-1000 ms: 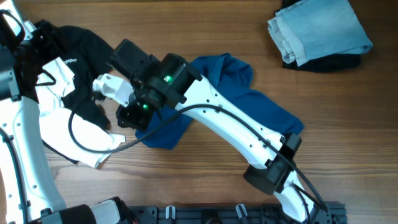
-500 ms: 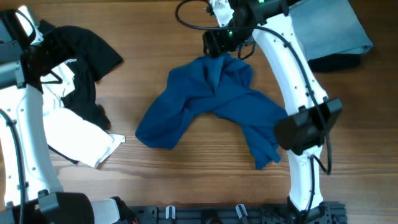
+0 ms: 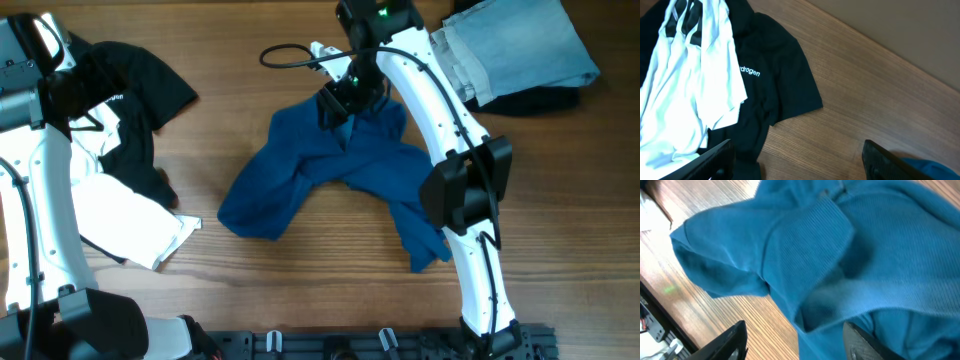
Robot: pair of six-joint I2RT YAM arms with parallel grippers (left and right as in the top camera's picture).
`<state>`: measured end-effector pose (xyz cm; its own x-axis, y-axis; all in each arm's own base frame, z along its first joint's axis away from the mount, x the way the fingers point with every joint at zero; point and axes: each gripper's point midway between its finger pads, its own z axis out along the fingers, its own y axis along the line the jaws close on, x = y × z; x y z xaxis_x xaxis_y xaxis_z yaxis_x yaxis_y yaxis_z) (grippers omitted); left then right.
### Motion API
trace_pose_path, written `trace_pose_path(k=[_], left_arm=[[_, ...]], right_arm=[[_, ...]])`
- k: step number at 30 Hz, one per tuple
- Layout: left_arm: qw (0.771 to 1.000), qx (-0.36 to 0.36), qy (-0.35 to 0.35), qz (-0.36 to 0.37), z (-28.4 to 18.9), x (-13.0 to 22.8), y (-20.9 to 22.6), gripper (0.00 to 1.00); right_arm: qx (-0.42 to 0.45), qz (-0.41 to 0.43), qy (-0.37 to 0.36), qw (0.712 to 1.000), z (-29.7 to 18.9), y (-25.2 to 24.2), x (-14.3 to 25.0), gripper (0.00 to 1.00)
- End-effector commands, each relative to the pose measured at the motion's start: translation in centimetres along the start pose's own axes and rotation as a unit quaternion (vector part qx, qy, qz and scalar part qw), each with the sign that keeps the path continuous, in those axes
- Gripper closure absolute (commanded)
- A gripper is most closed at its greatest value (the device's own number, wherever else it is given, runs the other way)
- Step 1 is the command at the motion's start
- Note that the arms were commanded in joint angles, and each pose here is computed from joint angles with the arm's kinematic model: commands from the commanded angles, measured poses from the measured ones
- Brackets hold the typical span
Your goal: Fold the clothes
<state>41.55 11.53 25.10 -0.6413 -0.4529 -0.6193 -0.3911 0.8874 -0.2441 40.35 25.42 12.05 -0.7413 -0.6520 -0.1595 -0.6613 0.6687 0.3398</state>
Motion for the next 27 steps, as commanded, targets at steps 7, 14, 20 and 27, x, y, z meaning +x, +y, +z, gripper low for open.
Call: trace_pose_path(k=[7, 14, 20, 27], left_arm=[[1.000, -0.003, 0.002, 0.000, 0.2, 0.0, 0.1, 0.18], [1.000, -0.019, -0.006, 0.000, 0.2, -0.3, 0.7, 0.18], [1.000, -0.020, -0.012, -0.003, 0.2, -0.6, 0.9, 0.18], [1.000, -0.022, -0.013, -0.005, 0.1, -0.7, 1.1, 0.18]], right_arm=[[0.005, 0.016, 0.022, 1.000, 4.8, -0.5, -0.9, 0.55], [0.066, 0.056, 0.003, 0.996, 5.6, -3.0, -2.1, 0.79], [0.056, 0.039, -0.025, 0.997, 5.9, -1.3, -4.0, 0.96], [0.075, 0.042, -0.018, 0.996, 6.1, 0.0, -3.9, 0.85]])
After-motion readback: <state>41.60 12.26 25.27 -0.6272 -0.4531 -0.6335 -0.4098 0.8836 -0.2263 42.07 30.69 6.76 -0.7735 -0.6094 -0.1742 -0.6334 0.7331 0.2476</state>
